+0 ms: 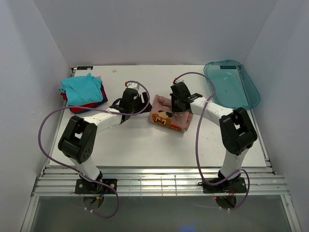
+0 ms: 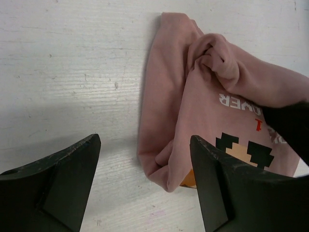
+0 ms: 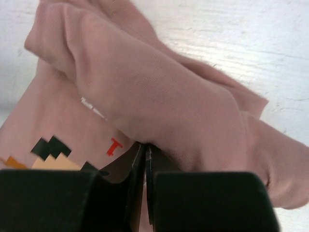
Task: Fold and stack the t-shirts
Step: Fold the tshirt
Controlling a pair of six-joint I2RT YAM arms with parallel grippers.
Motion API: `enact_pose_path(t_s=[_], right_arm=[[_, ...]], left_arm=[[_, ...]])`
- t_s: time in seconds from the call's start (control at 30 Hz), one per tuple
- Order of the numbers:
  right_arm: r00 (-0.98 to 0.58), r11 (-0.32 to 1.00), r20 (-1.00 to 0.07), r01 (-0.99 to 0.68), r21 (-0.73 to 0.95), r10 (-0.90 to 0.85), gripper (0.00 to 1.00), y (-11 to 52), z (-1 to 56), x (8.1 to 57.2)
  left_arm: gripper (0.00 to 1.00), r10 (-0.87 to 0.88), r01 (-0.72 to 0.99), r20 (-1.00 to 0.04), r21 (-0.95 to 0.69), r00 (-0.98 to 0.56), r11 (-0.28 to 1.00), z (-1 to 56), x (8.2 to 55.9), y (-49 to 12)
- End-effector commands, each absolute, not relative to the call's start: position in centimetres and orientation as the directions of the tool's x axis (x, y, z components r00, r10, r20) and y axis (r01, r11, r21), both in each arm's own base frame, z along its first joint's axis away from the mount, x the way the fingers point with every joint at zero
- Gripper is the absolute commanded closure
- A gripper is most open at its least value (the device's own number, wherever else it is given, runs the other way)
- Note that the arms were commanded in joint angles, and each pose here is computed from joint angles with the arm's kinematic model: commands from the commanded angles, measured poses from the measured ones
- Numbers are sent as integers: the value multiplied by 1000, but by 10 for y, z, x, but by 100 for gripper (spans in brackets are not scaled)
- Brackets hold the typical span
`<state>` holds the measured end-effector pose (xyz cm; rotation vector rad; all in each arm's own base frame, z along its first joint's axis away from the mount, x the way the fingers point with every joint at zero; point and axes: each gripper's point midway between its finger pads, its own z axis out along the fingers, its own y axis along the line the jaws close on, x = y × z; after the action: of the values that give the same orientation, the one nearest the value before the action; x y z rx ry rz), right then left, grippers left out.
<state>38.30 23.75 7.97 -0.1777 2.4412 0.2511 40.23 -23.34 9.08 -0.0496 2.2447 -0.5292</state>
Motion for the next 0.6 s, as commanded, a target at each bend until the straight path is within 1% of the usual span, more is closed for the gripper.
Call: enact_pose_path(t_s=[0.0,0.07,0.13,0.2,0.23,0.27,0.33,0.43,0.57], right_arm=[[-673,989,-738,-134,54,-51,92,232,108,424],[-641,997,-766,-82,-8,-58,92,219,115,434],[-603,998,-795,-57,-28,-57,92,213,128,441],[-552,999,-833,-33,-25,-39,92,207,149,442],[-543,999,-839,-37,-25,-41,92,205,149,440],[-509,999,-860,-52,-6,-31,92,207,163,441],[-513,997,-858,-71,0,-36,92,208,166,437],[-562,992,-826,-126,25,-51,92,215,161,422],[-632,972,-773,-206,115,-42,92,229,146,394]], left_arm=[[14,-247,169,-737,-439,-629,882,119,400,-236],[14,-250,172,-736,-446,-629,878,118,398,-236],[14,-248,188,-720,-467,-648,864,115,392,-239],[14,-246,199,-718,-474,-652,858,114,389,-241],[14,-247,202,-713,-481,-656,853,112,387,-241],[14,-248,204,-712,-484,-657,851,111,386,-242],[14,-251,214,-709,-496,-659,841,111,384,-243],[14,-248,222,-699,-508,-671,832,106,384,-246],[14,-245,239,-681,-535,-690,810,103,390,-252]])
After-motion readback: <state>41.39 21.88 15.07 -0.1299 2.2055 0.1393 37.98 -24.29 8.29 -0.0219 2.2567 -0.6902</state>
